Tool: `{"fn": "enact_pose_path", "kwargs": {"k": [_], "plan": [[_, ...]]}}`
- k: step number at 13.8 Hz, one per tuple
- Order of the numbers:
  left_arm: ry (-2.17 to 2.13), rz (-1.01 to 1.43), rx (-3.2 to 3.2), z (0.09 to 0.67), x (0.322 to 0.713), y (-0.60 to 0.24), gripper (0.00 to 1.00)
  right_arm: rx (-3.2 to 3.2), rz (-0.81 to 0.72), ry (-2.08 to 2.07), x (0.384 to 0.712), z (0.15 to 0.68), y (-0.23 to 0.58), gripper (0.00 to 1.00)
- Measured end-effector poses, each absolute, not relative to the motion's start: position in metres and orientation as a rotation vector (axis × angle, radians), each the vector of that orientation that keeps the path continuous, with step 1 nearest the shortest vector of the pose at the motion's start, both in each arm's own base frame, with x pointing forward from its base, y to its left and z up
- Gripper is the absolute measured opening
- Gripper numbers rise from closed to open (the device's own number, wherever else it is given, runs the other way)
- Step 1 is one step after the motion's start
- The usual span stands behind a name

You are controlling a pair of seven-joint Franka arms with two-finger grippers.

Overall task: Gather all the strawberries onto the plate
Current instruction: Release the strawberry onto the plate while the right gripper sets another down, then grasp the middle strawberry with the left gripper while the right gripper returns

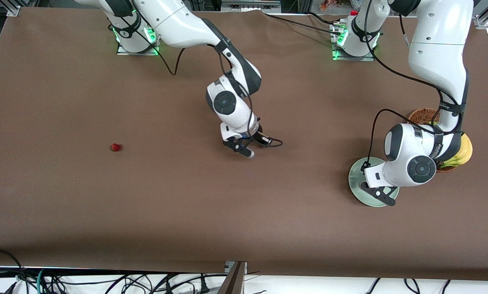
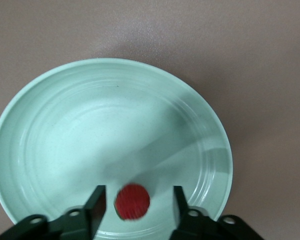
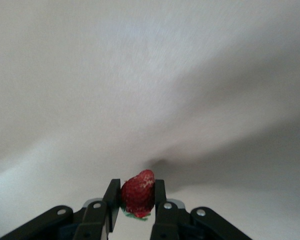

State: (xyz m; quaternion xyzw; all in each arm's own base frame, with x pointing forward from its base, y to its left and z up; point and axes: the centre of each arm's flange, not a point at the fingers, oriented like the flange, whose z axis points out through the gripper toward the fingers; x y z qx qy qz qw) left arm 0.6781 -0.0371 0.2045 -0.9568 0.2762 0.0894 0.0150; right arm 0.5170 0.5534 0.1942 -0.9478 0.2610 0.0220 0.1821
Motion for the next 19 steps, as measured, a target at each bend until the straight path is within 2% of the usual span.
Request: {"fn": "enact_pose_path", "kwargs": {"k": [2,3,4,6,8,9,14,19], "plan": [[0.862,0.268,-2.978,0.208,0.68,-0.039,0.87,-2.67,0.045,0.728,0.512,0.185,0.559,0.36],[0.865,0.254,-2.978,0.212,0.682,-0.04,0.96,-2.669,0.04,0.722,0.513,0.185,0.56,0.41],[0.865,0.241,-2.986,0.22,0.683,-0.043,1.0,-2.666,0.027,0.716,0.516,0.19,0.56,0.52],[0.825,0.272,-3.062,0.242,0.681,-0.049,1.0,-2.695,-0.012,0.664,0.531,0.205,0.553,0.71],[0.776,0.315,-3.145,0.264,0.675,-0.056,1.0,-2.786,0.018,0.556,0.556,0.224,0.525,0.92],[0.74,0.345,-3.17,0.273,0.671,-0.062,1.0,-2.824,0.05,0.483,0.573,0.238,0.503,0.99],[0.351,0.437,-3.258,0.291,0.647,-0.177,1.0,-2.99,0.313,0.18,0.637,0.308,0.347,1.0],[-0.265,0.375,-3.195,0.271,0.604,-0.313,1.0,-3.076,0.522,-0.094,0.66,0.3,0.209,1.0]]}}
